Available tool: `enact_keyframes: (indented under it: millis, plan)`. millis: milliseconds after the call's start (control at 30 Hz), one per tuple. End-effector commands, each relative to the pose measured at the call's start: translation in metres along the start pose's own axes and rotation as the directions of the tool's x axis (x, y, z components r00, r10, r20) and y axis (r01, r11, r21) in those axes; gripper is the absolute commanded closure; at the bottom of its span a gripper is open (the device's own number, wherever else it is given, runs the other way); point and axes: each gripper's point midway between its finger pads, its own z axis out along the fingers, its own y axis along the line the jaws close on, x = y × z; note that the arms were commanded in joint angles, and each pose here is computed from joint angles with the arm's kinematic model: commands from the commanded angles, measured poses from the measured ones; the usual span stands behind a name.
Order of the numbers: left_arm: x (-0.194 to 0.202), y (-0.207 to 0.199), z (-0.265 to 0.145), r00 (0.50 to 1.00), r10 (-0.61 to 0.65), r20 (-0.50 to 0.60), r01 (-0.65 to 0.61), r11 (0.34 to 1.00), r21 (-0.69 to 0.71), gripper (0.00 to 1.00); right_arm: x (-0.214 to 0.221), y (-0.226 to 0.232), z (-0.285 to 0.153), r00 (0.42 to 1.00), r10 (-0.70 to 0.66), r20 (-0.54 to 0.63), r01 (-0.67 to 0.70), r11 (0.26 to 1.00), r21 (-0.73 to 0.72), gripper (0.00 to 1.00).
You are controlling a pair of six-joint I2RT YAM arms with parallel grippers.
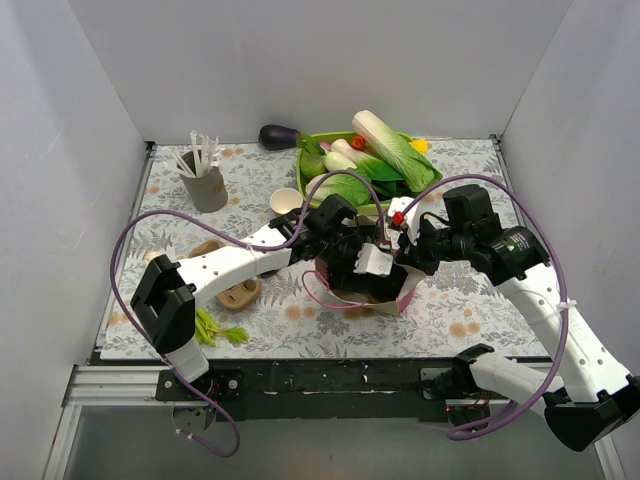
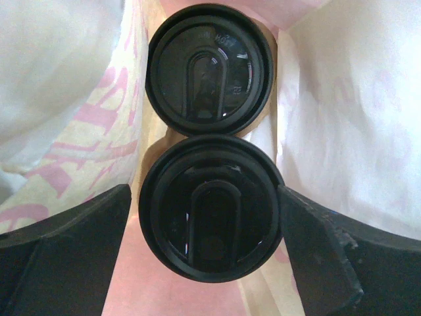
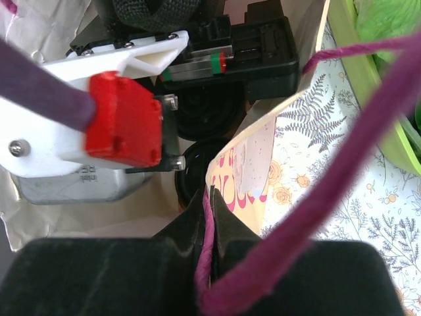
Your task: Pack the takeout coffee
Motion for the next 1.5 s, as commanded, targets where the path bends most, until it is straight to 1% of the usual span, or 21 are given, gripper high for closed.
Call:
enact_keyframes:
  millis: [0, 200, 367, 500, 767, 867, 933, 1000, 1067, 1100, 1167, 1233, 1367, 1467]
  plan:
    - [-0.007, 0.018, -0.007, 1.0, -0.012, 0.0, 0.012, 0.999, -0.053, 0.03, -0.005, 0.014, -0.004, 1.0, 0.022, 0.009, -0.021, 0.998, -0.065, 0.99]
    - [-0.021, 0.025, -0.014, 0.999, -0.021, 0.032, 0.023, 0.998, -0.062, 0.02, -0.011, 0.005, -0.003, 1.0, 0.027, 0.007, -0.027, 0.999, -0.047, 0.99]
    - [-0.033, 0.029, -0.021, 0.998, -0.018, 0.064, 0.023, 0.997, -0.072, 0.02, -0.008, -0.005, -0.003, 1.0, 0.022, -0.013, -0.022, 1.0, -0.004, 0.99]
    - [-0.034, 0.03, -0.022, 0.998, -0.028, 0.063, 0.032, 0.997, -0.072, 0.02, -0.008, -0.008, -0.003, 0.999, 0.028, -0.02, -0.028, 1.0, -0.003, 0.99]
    - [-0.044, 0.028, -0.028, 0.994, -0.048, 0.097, 0.054, 0.997, -0.063, 0.02, -0.004, -0.01, -0.002, 0.999, 0.031, -0.031, -0.031, 0.999, 0.007, 0.99]
    - [-0.052, 0.035, -0.032, 0.989, -0.08, 0.122, 0.091, 0.992, -0.088, 0.02, -0.003, -0.014, -0.001, 0.999, 0.031, -0.04, -0.031, 0.999, 0.021, 0.99]
    - [-0.063, 0.045, -0.036, 0.984, -0.083, 0.16, 0.104, 0.986, -0.128, 0.02, -0.002, -0.019, -0.001, 0.998, 0.03, -0.048, -0.028, 0.999, 0.043, 0.99]
    - [-0.069, 0.052, -0.039, 0.975, -0.125, 0.186, 0.153, 0.977, -0.145, 0.02, -0.001, -0.022, 0.0, 0.998, 0.027, -0.055, -0.024, 0.998, 0.056, 0.99]
    - [-0.079, 0.06, -0.043, 0.967, -0.122, 0.224, 0.162, 0.972, -0.172, 0.02, 0.0, -0.024, 0.001, 0.998, 0.029, -0.061, -0.025, 0.998, 0.058, 0.99]
    - [-0.082, 0.058, -0.042, 0.955, -0.17, 0.243, 0.212, 0.964, -0.158, 0.02, 0.001, -0.025, 0.002, 0.998, 0.03, -0.063, -0.026, 0.998, 0.062, 0.99]
    - [-0.09, 0.063, -0.045, 0.94, -0.194, 0.282, 0.246, 0.955, -0.163, 0.02, 0.001, -0.026, 0.003, 0.998, 0.028, -0.062, -0.024, 0.997, 0.067, 0.99]
    - [-0.104, 0.066, -0.051, 0.914, -0.222, 0.339, 0.287, 0.945, -0.155, 0.02, 0.002, -0.028, 0.004, 0.997, 0.029, -0.068, -0.024, 0.997, 0.074, 0.99]
    - [-0.12, 0.075, -0.06, 0.878, -0.265, 0.4, 0.347, 0.926, -0.149, 0.02, 0.004, -0.031, 0.004, 0.996, 0.031, -0.081, -0.023, 0.996, 0.087, 0.99]
    - [-0.136, 0.085, -0.072, 0.848, -0.273, 0.453, 0.376, 0.914, -0.153, 0.02, 0.002, -0.033, 0.002, 0.996, 0.025, -0.082, -0.018, 0.996, 0.092, 0.89]
